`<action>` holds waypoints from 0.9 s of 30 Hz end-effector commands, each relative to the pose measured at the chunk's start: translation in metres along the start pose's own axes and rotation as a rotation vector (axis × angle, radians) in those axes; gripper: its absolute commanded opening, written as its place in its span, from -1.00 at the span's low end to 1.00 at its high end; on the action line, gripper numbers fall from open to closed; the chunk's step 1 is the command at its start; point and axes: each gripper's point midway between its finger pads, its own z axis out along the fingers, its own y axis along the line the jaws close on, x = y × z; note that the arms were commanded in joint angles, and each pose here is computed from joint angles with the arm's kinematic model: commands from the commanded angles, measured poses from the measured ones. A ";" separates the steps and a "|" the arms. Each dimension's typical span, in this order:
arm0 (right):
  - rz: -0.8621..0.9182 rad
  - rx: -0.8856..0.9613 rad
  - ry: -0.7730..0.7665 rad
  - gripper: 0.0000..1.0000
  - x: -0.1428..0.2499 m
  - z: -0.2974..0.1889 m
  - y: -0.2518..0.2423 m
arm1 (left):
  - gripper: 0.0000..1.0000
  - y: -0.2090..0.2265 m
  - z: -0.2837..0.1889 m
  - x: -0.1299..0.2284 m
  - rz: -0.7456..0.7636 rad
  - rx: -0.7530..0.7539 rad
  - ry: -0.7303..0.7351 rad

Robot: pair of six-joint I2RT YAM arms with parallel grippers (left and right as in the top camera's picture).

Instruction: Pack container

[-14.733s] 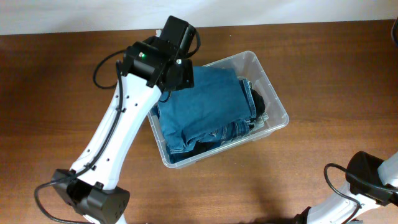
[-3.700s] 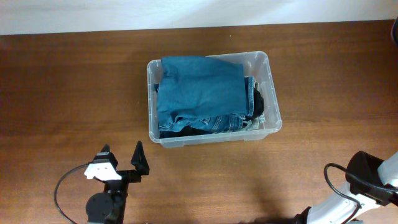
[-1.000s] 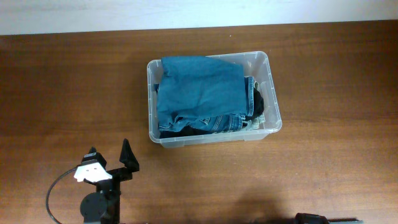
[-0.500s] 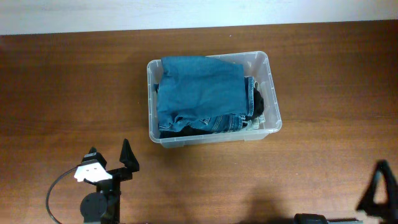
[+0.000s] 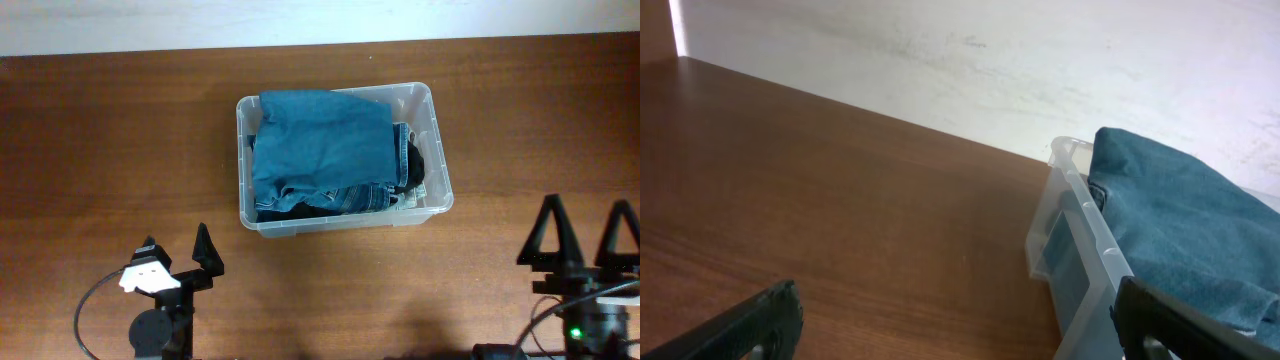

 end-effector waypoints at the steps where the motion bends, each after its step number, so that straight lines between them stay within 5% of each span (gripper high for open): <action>1: 0.023 -0.135 -0.026 0.97 0.018 -0.003 0.013 | 0.99 0.000 0.000 0.001 0.015 0.006 -0.003; 11: 0.051 -0.233 -0.181 0.97 0.045 -0.003 0.010 | 0.99 0.000 0.000 0.001 0.015 0.006 -0.003; 27: 0.061 -0.139 -0.073 0.97 0.139 0.008 -0.034 | 0.99 0.000 0.000 0.001 0.015 0.006 -0.003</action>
